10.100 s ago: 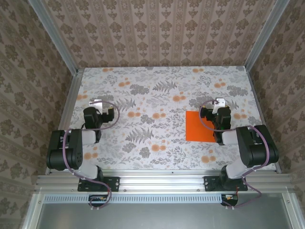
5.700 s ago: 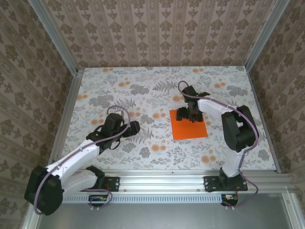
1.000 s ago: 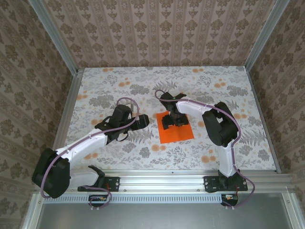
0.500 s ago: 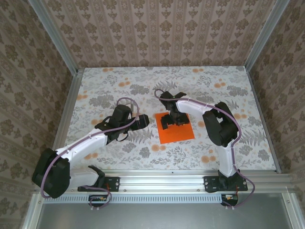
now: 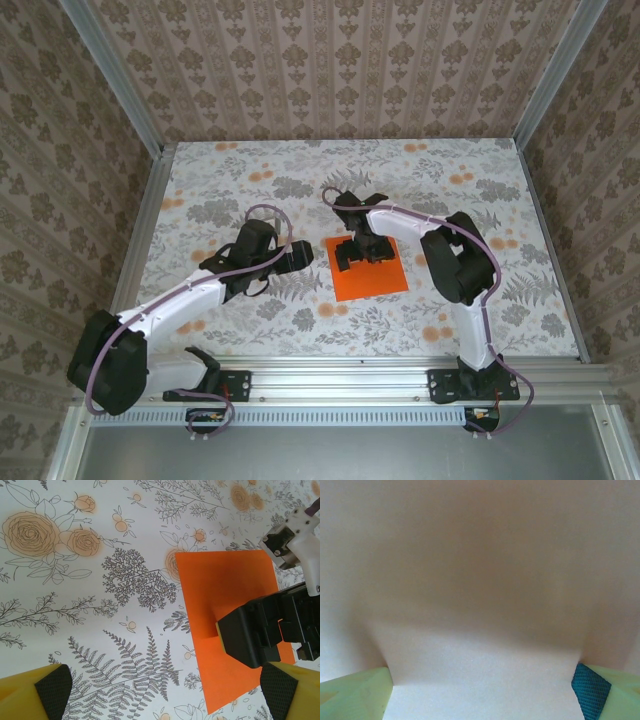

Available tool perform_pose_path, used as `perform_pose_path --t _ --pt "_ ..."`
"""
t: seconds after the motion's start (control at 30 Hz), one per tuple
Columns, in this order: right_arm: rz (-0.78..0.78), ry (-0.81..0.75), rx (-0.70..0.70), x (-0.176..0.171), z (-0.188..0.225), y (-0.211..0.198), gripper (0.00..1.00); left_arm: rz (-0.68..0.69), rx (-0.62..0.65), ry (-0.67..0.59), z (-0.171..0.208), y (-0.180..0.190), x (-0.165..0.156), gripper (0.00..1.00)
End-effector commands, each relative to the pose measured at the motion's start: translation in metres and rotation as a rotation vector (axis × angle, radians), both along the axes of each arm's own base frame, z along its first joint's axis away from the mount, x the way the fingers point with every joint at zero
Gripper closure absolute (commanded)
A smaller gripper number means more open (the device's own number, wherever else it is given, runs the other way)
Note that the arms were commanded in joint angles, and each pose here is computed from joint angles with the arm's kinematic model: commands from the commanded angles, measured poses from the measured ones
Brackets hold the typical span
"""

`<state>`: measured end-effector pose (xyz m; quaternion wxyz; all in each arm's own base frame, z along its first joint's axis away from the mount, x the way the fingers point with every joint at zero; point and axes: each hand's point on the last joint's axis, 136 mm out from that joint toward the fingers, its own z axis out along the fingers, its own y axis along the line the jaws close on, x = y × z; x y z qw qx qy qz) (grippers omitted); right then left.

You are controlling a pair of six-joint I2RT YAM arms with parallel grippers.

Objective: Fold a paper plane with a square sheet of paper (pick it up from the middle)
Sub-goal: Fold the square sheet of paper in half at the center of the table.

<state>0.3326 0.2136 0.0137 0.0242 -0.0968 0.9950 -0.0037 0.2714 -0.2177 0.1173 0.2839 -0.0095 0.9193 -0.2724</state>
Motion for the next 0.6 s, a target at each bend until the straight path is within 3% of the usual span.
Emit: perform_pose_path --t 0.0,0.27,0.57 --pt "0.009 0.078 -0.026 -0.016 -0.026 -0.003 0.05 -0.017 0.017 0.006 -0.001 0.002 0.000 0.00" --pt "-0.001 0.052 -0.024 -0.013 -0.015 -0.004 0.15 -0.024 0.014 0.008 -0.001 0.000 0.001 0.00" --pt "0.000 -0.051 0.083 -0.002 0.052 0.010 0.47 -0.019 0.017 0.004 0.001 0.000 0.002 0.00"
